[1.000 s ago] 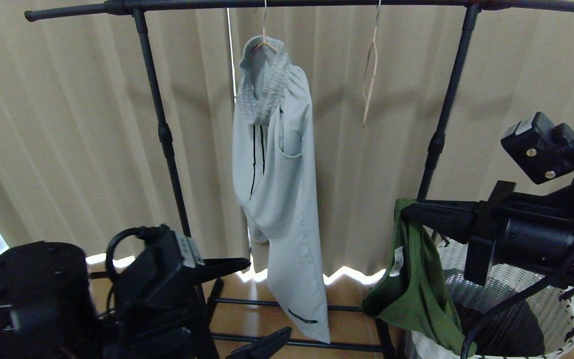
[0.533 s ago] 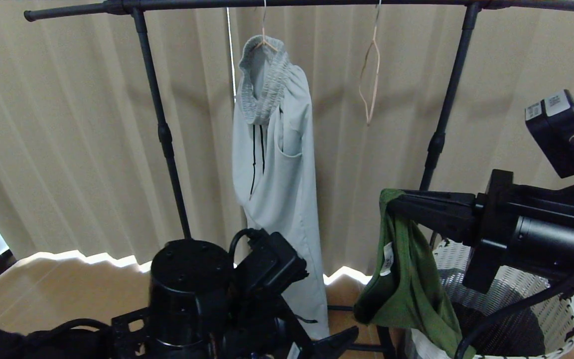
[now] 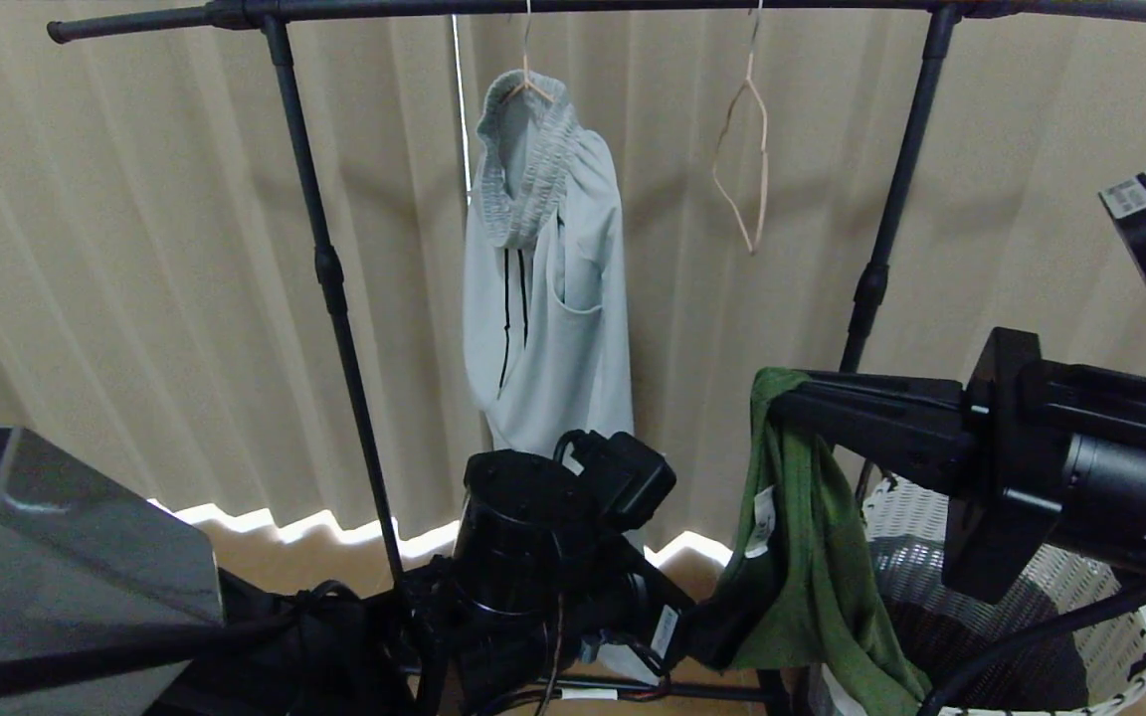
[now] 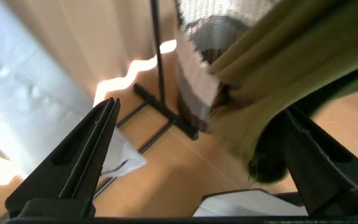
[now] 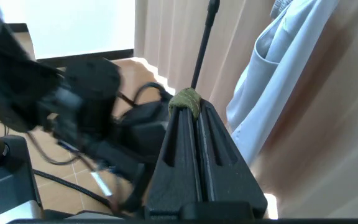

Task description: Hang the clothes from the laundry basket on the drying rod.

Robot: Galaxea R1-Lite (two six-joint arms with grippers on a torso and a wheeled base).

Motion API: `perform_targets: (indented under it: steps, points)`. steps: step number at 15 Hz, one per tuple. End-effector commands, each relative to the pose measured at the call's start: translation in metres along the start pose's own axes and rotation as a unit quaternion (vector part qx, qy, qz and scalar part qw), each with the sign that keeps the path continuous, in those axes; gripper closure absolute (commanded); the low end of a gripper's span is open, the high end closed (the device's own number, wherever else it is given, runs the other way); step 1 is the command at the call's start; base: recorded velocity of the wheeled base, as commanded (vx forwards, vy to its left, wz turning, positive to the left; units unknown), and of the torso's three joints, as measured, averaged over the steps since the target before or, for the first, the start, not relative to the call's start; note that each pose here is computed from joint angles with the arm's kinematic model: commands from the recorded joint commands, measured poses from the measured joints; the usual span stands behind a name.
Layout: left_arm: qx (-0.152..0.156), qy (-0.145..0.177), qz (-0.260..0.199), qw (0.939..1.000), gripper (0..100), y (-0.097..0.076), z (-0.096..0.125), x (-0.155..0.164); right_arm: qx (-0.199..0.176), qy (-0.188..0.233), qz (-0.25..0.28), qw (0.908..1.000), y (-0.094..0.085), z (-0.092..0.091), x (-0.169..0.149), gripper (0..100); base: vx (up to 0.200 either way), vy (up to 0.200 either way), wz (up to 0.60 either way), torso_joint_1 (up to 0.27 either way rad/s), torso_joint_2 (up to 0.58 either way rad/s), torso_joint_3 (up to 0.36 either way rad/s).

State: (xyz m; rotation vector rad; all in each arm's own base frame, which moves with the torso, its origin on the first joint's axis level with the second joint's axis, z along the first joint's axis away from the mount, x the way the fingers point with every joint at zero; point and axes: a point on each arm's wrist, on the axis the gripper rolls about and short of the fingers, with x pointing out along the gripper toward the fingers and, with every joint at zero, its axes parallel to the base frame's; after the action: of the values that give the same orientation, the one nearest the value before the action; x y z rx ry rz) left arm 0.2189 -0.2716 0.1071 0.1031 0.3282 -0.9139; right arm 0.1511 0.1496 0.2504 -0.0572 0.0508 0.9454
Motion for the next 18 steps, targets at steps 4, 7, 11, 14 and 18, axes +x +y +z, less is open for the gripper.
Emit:
perform_targets:
  steps: [4,7,11,14,18]
  points:
    - [-0.017,0.036,0.022,0.9990,0,0.017,-0.022,0.016,-0.003,-0.015,0.000,0.9999,0.001,0.006,-0.008,100,0.000,0.000,0.00,0.000,0.00,0.000]
    - [-0.016,0.042,0.023,0.9987,0,0.017,-0.027,0.019,-0.004,-0.019,-0.001,0.9998,0.002,0.008,-0.011,100,0.000,0.000,0.00,0.000,0.00,0.000]
    - [-0.011,0.049,0.023,0.9984,100,0.017,-0.032,0.014,-0.005,-0.021,-0.001,0.9998,0.002,0.008,-0.013,100,0.000,0.000,0.00,0.000,0.00,0.000]
    - [0.030,0.016,0.060,0.9976,100,0.027,-0.044,-0.015,-0.005,-0.019,-0.017,0.9997,-0.004,0.008,-0.013,100,0.000,0.000,0.00,0.000,0.00,0.000]
    - [0.098,-0.048,0.147,0.9832,100,0.063,-0.017,-0.077,-0.002,-0.015,-0.059,0.9982,-0.020,0.005,-0.018,100,0.000,0.000,0.00,0.000,0.00,0.000]
